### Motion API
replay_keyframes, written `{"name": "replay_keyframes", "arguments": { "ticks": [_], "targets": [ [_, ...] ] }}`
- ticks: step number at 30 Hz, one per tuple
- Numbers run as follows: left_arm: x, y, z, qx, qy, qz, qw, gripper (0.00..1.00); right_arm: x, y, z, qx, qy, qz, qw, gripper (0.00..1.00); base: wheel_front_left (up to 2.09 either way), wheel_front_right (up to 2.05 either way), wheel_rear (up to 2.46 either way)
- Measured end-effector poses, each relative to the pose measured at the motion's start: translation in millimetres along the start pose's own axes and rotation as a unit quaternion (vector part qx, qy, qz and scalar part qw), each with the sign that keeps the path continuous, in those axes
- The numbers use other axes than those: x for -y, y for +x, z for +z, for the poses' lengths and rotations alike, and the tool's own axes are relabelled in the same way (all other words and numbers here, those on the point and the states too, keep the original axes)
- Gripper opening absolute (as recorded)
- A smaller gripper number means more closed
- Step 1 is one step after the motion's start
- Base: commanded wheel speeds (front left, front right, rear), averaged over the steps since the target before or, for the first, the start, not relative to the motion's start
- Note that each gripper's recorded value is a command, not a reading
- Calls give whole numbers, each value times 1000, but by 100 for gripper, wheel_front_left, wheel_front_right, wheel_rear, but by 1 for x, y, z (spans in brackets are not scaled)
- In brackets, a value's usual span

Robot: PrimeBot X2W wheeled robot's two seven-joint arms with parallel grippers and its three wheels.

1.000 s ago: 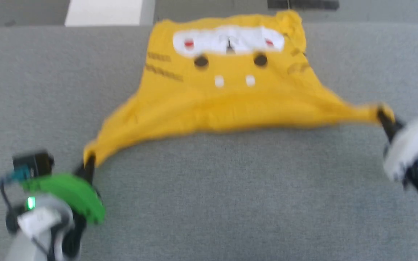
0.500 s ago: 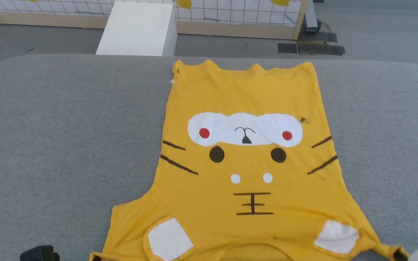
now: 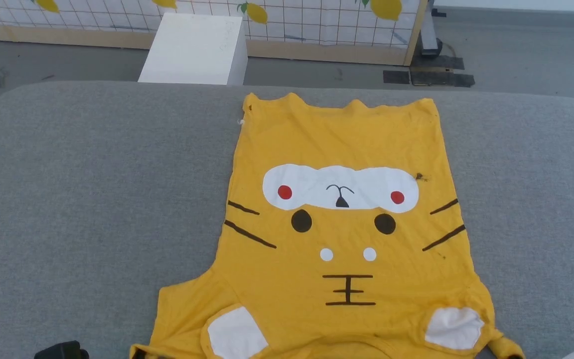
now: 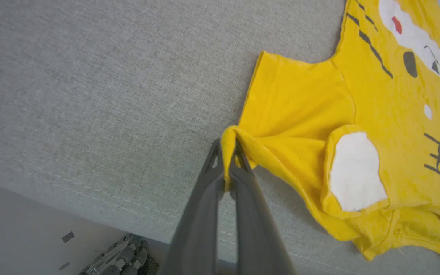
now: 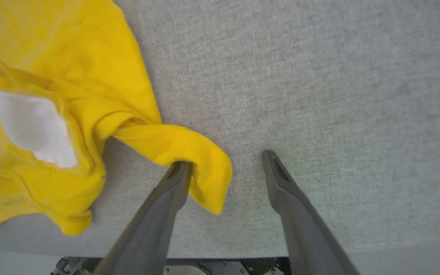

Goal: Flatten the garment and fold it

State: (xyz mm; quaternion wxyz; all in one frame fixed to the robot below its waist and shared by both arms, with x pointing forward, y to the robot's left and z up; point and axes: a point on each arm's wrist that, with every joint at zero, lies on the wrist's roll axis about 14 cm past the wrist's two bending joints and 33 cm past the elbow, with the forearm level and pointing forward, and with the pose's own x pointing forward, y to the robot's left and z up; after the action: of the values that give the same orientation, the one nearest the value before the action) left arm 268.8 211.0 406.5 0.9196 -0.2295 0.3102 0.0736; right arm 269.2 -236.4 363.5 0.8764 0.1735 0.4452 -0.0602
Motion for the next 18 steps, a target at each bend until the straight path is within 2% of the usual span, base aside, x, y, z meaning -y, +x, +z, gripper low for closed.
{"name": "replay_keyframes", "arguments": {
  "ticks": [3,6,9,14,18],
  "targets": [
    [5,-2,6,13,5,-10,1000,0,-4,-8,28,60,-8,4,998,100,0,0,0],
    [12,-5,13,26,7,-21,999,0,-12,-21,63,137,-21,11,990,100,0,0,0],
    [17,-7,18,37,10,-29,999,0,-32,-32,106,222,-38,32,974,100,0,0,0],
    [26,-5,28,49,14,-39,998,0,-84,-38,180,345,-49,88,933,100,0,0,0],
    [34,1,35,56,20,-48,997,0,-118,-19,224,382,-54,109,916,100,0,0,0]
  ]
}}
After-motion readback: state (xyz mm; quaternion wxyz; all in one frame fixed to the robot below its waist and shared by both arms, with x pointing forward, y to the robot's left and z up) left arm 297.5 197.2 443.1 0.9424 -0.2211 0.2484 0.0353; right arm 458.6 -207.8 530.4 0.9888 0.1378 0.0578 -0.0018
